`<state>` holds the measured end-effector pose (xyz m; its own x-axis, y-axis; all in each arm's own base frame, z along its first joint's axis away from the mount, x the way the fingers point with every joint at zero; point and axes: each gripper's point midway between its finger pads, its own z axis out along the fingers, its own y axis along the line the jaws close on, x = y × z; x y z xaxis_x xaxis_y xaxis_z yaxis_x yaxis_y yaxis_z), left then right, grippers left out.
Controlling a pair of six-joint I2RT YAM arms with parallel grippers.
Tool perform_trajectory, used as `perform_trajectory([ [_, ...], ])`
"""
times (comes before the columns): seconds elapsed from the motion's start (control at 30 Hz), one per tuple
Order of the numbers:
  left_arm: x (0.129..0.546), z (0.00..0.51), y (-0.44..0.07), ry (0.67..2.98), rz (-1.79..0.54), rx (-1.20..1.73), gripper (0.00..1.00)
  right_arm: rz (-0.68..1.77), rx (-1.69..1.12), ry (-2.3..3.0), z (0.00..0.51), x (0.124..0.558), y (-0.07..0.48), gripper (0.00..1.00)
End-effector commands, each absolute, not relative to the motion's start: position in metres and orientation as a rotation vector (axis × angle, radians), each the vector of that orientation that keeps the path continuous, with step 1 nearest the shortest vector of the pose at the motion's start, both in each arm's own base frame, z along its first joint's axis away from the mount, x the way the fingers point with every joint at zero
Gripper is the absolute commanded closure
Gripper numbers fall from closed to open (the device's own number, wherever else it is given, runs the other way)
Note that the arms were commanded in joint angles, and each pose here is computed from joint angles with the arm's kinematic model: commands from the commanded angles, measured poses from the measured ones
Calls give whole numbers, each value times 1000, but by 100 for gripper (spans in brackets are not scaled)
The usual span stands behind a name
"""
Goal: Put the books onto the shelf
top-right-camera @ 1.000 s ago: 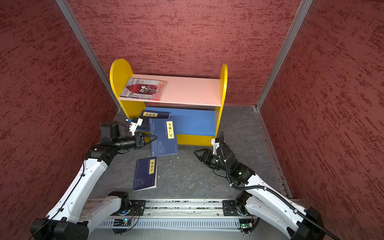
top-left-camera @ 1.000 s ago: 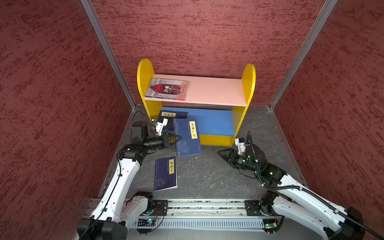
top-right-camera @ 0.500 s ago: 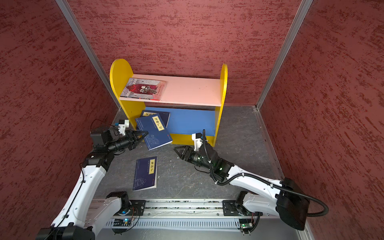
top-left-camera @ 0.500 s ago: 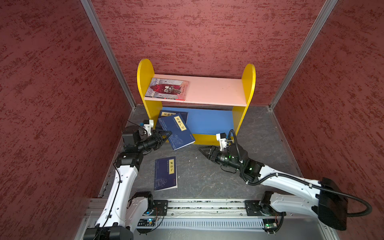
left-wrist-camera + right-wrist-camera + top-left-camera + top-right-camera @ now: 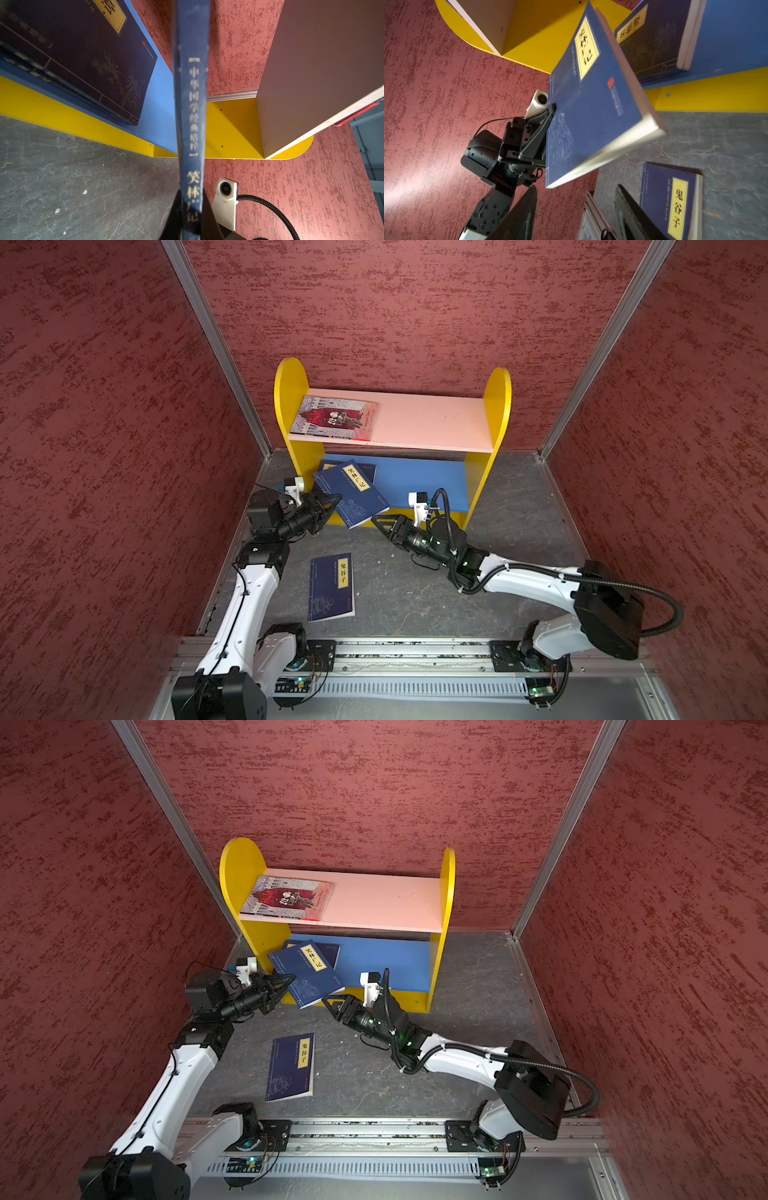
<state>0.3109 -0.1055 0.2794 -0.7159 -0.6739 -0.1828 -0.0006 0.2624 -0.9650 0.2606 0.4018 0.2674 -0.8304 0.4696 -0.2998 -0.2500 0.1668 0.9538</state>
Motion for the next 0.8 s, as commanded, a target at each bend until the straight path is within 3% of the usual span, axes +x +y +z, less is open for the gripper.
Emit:
perform_trajectory([
  [0.0,314,301,-106,1878,-1512,-538,100,1814,209,1799,293,265,413,39],
  [0.27,315,291,-104,1872,-1528,-575,100,1874,228,1757,294,272,426,43],
  [0.67,313,281,-105,1906,-1531,-616,100,1817,202,1795,292,288,431,89],
  [0.77,312,280,-105,1909,-1531,-611,92,1824,189,1800,290,290,429,95],
])
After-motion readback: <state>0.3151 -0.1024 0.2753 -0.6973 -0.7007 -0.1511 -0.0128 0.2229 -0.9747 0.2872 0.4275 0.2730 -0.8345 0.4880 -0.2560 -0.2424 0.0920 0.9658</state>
